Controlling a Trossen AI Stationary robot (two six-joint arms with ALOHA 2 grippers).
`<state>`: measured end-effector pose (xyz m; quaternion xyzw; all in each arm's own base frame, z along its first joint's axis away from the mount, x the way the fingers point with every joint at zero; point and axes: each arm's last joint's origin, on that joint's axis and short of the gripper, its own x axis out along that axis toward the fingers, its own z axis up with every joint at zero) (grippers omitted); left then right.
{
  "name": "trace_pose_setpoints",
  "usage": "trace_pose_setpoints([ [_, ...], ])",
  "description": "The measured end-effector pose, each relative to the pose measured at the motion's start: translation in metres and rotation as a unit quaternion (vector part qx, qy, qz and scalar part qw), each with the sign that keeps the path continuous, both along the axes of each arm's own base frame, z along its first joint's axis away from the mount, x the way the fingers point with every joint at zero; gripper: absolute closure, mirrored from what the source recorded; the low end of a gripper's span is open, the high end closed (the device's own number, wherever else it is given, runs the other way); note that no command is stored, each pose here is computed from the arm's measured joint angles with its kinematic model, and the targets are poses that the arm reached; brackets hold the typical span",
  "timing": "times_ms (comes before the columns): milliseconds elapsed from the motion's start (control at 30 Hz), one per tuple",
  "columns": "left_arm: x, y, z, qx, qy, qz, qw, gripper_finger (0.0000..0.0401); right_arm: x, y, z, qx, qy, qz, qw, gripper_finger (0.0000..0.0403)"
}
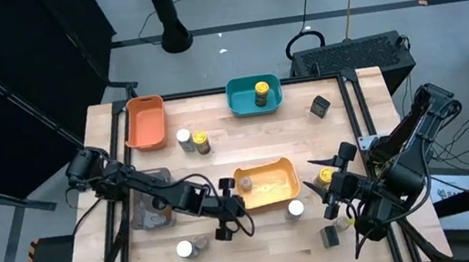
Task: Sort spices by type
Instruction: Put the bottom right white spice bottle into the orange bin
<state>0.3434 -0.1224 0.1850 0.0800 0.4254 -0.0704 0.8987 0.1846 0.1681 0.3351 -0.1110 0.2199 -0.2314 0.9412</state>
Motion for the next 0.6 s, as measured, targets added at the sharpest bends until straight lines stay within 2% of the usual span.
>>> trace_pose_setpoints([
  [600,-0.002,0.013,-0.008,0.062,0.008,0.048,0.997,0.0396,0.0,0.0,0.0,0.002,-0.001,-0.001,1.0,0.0165],
])
